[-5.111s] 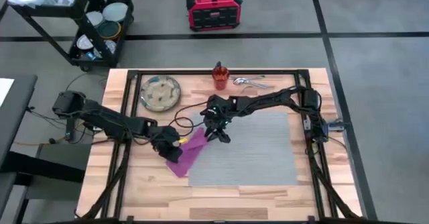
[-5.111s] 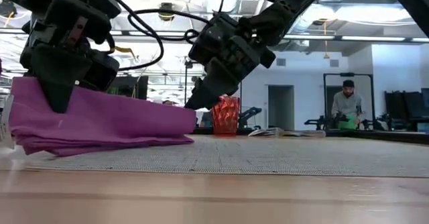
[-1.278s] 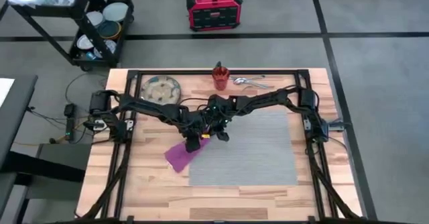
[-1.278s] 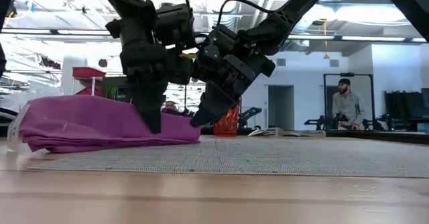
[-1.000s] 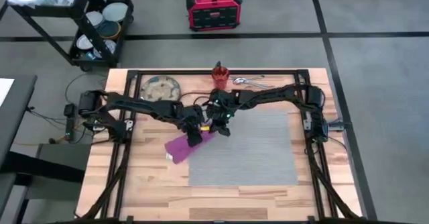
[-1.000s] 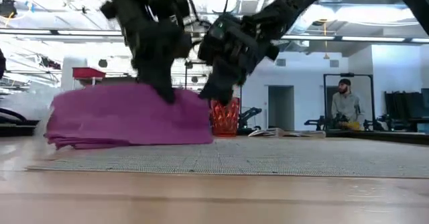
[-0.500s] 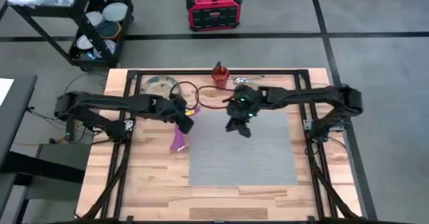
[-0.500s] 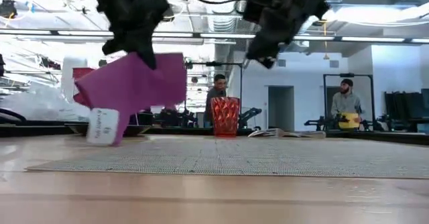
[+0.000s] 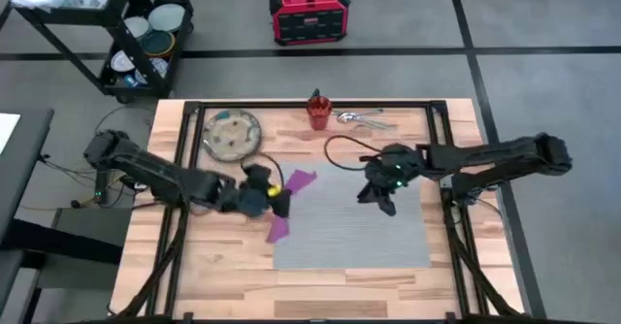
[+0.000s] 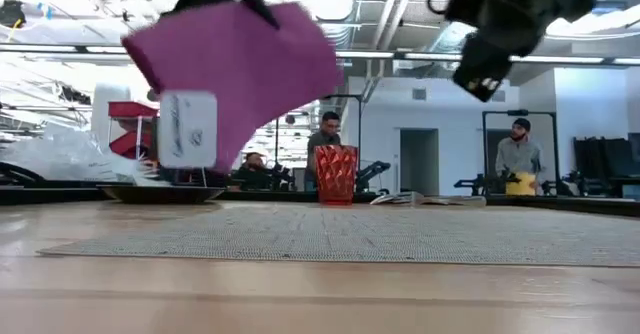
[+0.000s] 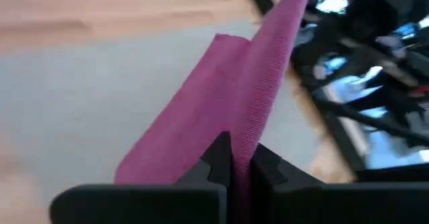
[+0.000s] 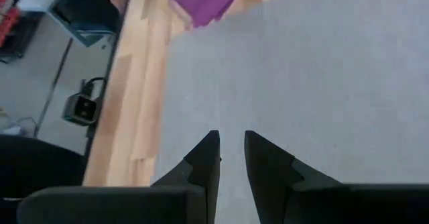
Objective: Set table place
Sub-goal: Fold the pink table napkin
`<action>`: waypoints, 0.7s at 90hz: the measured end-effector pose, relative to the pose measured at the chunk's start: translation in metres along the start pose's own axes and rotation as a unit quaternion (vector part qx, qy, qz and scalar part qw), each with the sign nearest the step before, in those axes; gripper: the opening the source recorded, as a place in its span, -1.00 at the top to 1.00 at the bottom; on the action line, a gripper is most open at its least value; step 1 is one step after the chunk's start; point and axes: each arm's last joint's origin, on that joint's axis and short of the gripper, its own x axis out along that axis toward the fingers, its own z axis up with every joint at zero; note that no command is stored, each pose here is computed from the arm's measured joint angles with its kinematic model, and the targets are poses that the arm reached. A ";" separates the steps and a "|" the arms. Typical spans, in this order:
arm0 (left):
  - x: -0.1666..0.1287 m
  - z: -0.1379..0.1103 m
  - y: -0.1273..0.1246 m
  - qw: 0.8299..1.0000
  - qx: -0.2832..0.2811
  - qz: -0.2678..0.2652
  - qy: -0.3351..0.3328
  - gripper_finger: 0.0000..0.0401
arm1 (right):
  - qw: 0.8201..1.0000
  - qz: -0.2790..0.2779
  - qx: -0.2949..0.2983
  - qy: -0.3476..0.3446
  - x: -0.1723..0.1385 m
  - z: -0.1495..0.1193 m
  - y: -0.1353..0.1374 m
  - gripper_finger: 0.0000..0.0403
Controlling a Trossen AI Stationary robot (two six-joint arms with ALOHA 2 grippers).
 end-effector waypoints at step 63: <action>0.006 -0.033 0.075 0.906 0.129 0.383 0.123 1.00 | 0.999 -0.041 0.032 -0.011 -0.005 -0.024 0.023 0.71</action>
